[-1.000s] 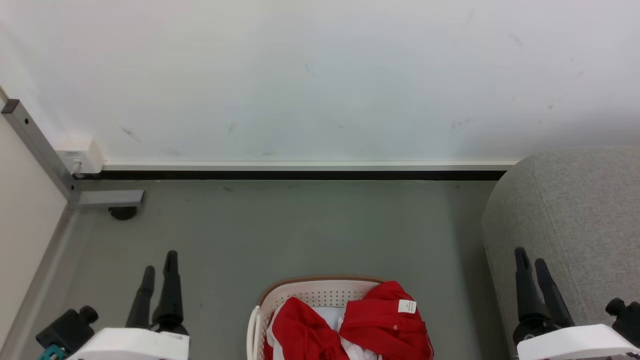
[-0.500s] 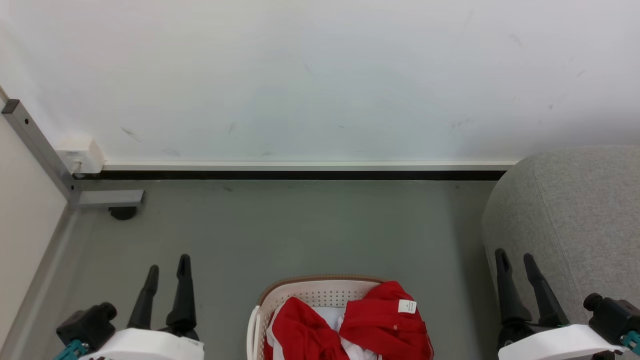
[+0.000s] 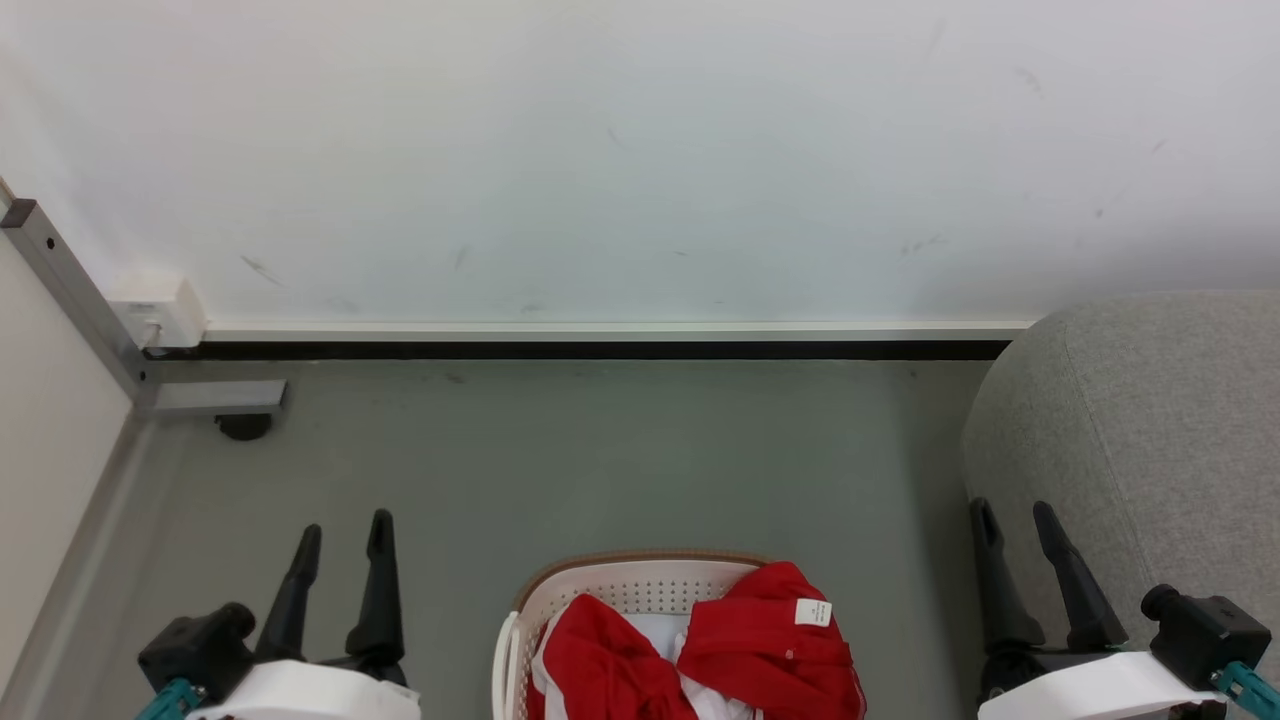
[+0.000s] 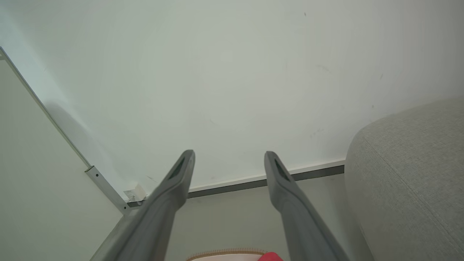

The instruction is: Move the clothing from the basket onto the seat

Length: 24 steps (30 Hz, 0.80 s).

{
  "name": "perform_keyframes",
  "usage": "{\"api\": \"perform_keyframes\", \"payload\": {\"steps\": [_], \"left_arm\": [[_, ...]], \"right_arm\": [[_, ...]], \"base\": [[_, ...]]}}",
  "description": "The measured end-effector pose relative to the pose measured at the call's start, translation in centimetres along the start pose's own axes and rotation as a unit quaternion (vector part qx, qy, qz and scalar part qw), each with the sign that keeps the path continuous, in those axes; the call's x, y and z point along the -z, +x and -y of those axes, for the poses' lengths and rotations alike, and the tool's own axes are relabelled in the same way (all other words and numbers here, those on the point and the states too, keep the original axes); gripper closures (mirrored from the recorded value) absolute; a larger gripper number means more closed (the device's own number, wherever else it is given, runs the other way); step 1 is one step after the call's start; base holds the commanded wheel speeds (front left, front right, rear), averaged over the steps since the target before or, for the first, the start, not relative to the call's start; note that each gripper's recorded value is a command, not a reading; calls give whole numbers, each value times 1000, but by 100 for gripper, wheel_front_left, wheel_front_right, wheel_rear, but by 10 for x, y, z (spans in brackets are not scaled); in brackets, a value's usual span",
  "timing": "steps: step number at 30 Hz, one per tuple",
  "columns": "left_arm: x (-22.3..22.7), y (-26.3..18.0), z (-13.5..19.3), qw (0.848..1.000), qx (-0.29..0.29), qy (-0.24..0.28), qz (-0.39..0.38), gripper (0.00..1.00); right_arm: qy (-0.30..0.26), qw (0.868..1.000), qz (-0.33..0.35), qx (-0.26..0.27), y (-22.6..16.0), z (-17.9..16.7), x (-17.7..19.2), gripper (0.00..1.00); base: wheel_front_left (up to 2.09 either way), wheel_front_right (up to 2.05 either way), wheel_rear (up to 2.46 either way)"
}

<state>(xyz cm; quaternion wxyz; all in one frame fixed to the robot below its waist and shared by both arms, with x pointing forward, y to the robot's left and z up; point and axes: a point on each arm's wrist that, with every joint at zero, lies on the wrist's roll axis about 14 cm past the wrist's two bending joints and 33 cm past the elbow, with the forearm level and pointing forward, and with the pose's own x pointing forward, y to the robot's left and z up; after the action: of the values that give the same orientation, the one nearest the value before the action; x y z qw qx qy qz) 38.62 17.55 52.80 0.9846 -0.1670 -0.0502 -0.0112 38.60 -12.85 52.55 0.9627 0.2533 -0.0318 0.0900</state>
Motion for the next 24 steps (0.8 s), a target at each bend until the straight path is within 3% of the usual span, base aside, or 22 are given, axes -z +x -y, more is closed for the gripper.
{"api": "perform_keyframes", "payload": {"steps": [24], "left_arm": [[1, -1, 9, 996, 28, 86, 9, 0]], "right_arm": [[-73, 997, 4, -27, 1, -12, 3, 0]], "base": [[0, 0, 0]]}}
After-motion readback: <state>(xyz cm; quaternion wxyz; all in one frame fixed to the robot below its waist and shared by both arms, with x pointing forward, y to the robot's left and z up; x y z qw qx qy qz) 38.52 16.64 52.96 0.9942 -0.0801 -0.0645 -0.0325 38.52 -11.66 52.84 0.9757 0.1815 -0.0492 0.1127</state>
